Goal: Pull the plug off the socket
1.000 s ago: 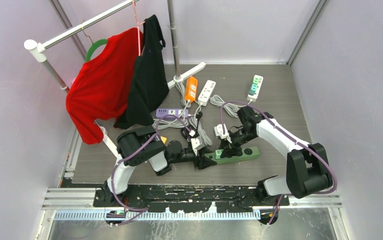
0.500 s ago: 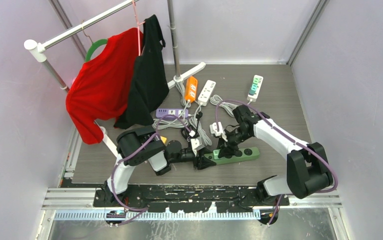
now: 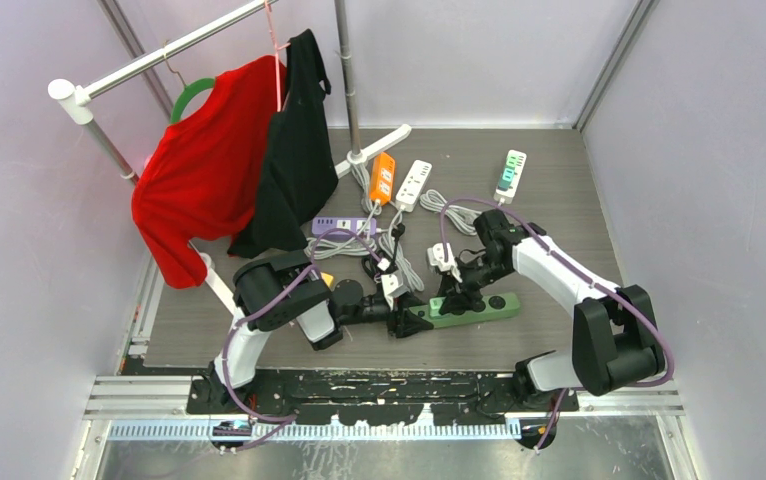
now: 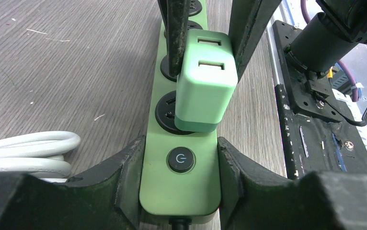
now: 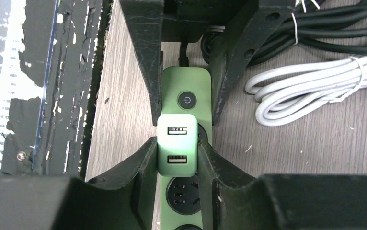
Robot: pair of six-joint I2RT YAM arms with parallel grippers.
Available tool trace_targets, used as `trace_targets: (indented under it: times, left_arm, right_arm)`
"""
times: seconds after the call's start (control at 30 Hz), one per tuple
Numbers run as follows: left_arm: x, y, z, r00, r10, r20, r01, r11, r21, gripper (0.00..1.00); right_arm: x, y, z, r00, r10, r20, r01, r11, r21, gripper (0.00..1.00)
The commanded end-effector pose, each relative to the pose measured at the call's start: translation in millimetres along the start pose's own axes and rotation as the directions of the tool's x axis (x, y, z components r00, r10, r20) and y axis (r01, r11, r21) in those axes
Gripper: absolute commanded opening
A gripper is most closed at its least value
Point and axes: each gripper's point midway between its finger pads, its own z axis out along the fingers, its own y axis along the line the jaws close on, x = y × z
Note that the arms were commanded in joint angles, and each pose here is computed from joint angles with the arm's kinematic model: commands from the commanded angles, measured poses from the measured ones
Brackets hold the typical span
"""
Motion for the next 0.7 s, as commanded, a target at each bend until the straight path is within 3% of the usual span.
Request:
trace_targets:
  times: [0.0,0.13,0.3,0.67]
  left_arm:
    - [56.5,15.7,-19.4,0.979,-0.120,-0.166,0.104,0.990,-0.100,0.00]
    - [56.4,16.1,-18.9,0.979,-0.120,-0.165,0.105,0.989,-0.100,0.00]
    - [57.4,17.1,-18.3,0.978,-0.123,-0.169,0.107,0.989,-0.104,0.00]
    - [58.0,15.9,-18.4,0.977,-0.125,-0.174,0.109,0.989,-0.100,0.00]
  right_arm:
    - [-24.6,8.3,-6.5,0.988,-0.122,0.093,0.126,0.991,-0.034,0.01]
    - [-34.4,14.9,7.8,0.985,-0.135,0.106,0.143,0.987,-0.070,0.01]
    - [-51.0,-9.7,13.9,0.990,-0.022,0.140,0.022,1.000,0.002,0.01]
    - [-33.8,-38.5,-20.9,0.994,0.019,0.104,-0.037,0.984,0.174,0.01]
